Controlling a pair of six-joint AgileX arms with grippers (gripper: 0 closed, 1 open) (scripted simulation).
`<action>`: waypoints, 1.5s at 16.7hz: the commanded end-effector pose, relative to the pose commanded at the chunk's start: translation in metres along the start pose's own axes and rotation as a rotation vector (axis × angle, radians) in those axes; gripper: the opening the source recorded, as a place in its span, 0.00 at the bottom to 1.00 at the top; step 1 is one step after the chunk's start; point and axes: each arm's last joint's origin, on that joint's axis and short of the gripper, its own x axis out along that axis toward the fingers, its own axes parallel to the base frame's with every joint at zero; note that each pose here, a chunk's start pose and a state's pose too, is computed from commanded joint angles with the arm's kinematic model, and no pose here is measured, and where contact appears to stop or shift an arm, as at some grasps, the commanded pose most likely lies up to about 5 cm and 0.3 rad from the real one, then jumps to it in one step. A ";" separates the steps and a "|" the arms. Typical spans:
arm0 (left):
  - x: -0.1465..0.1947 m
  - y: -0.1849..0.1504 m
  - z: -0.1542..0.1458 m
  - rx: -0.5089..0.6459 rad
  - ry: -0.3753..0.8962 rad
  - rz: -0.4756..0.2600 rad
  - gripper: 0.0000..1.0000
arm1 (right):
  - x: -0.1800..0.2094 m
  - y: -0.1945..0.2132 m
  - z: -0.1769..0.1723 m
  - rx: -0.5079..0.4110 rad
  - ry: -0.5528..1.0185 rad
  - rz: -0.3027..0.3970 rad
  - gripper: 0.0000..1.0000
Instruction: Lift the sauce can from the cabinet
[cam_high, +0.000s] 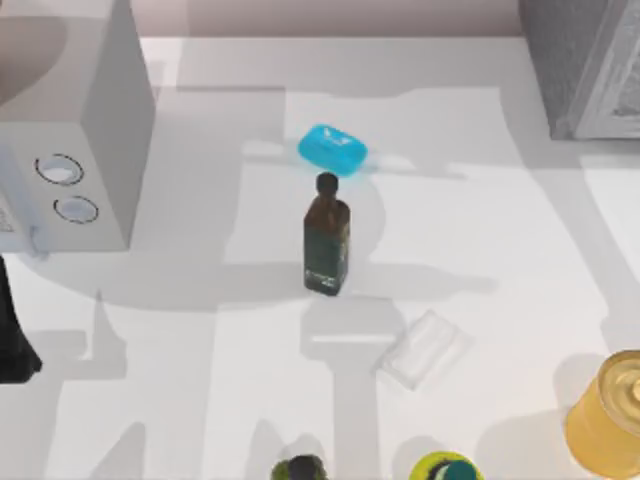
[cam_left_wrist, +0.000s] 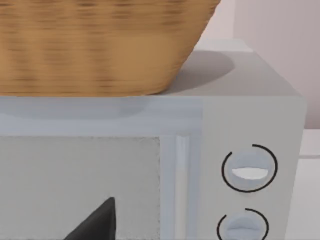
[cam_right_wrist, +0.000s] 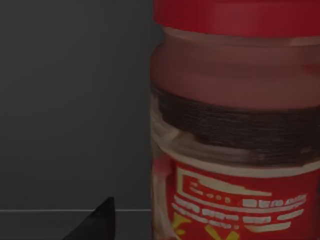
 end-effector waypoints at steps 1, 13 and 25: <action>0.000 0.000 0.000 0.000 0.000 0.000 1.00 | 0.000 -0.002 -0.001 -0.001 0.004 -0.004 1.00; 0.000 0.000 0.000 0.000 0.000 0.000 1.00 | 0.057 0.000 0.001 0.000 -0.001 0.000 1.00; 0.000 0.000 0.000 0.000 0.000 0.000 1.00 | 0.060 0.000 0.000 0.000 0.000 0.000 0.47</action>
